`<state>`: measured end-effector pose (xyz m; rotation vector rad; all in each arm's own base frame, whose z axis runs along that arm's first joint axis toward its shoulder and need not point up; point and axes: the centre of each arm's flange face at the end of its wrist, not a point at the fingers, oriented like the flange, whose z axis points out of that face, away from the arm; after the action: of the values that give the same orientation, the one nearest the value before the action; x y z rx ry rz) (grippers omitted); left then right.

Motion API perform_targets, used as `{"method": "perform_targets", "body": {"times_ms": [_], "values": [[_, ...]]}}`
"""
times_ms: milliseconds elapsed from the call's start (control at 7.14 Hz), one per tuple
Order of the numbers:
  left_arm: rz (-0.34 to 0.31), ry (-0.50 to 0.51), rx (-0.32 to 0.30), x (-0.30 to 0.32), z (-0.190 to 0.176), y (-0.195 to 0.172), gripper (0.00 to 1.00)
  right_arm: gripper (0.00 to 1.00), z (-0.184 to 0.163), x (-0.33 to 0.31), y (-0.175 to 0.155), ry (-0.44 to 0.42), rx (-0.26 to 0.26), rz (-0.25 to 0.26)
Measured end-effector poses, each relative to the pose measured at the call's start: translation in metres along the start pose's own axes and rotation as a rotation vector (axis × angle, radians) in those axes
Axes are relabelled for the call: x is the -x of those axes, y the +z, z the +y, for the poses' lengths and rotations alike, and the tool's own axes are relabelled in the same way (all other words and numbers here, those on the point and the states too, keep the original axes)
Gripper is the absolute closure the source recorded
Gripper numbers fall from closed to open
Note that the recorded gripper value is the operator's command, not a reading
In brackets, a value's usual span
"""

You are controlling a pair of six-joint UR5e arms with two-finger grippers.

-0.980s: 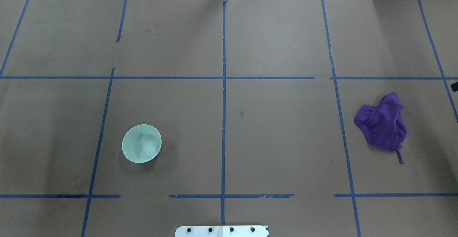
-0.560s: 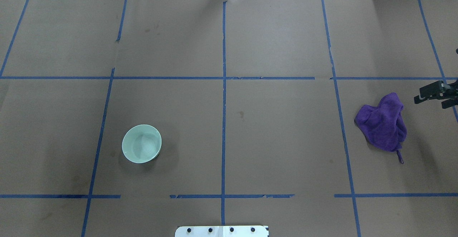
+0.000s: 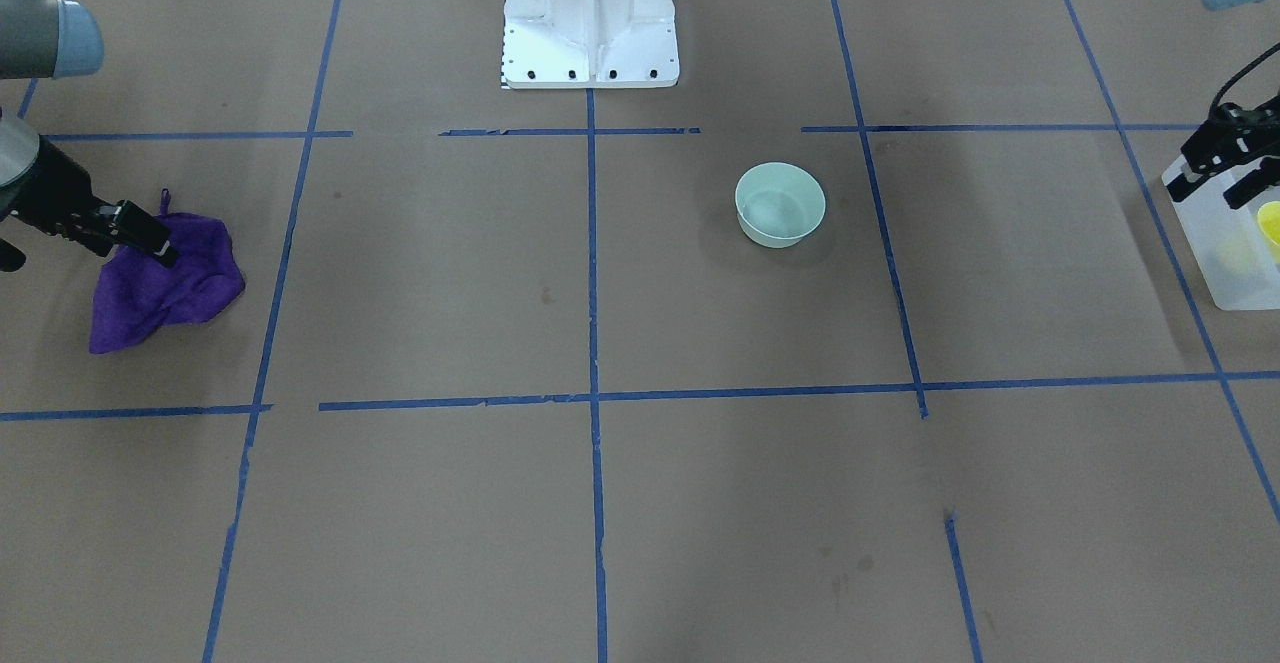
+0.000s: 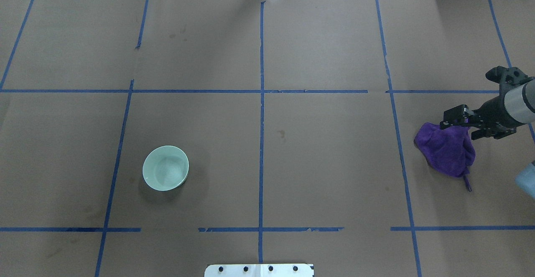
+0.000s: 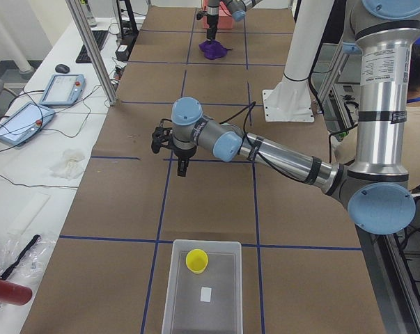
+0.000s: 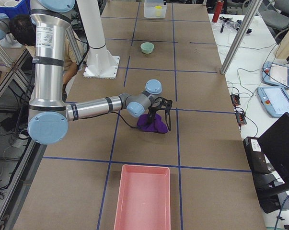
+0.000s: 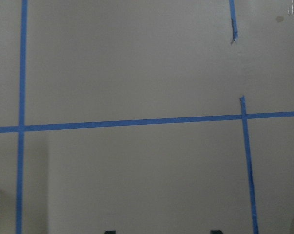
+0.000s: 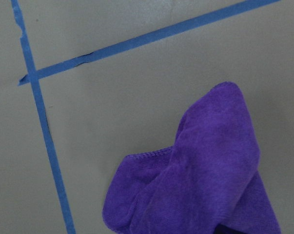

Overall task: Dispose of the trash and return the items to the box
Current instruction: 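Reach the right gripper down and grasp the purple cloth, then lift the purple cloth toward the pink bin while the left gripper grasps the green bowl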

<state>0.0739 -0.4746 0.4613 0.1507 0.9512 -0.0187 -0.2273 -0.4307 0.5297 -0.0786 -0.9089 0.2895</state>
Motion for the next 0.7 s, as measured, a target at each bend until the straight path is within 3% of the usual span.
{"method": "perform_targets", "body": {"times_ms": [140,420,700], "values": [[0.022,-0.031,0.020,-0.026,0.007,0.019,0.28,1.00,0.006,0.003,0.006,0.023,0.005,0.007],[0.053,-0.086,0.064,-0.072,0.028,0.056,0.28,1.00,0.015,0.008,0.016,0.045,-0.005,0.027],[0.056,-0.154,0.102,-0.129,0.062,0.097,0.27,1.00,0.019,0.021,-0.003,0.039,-0.024,0.007]]}}
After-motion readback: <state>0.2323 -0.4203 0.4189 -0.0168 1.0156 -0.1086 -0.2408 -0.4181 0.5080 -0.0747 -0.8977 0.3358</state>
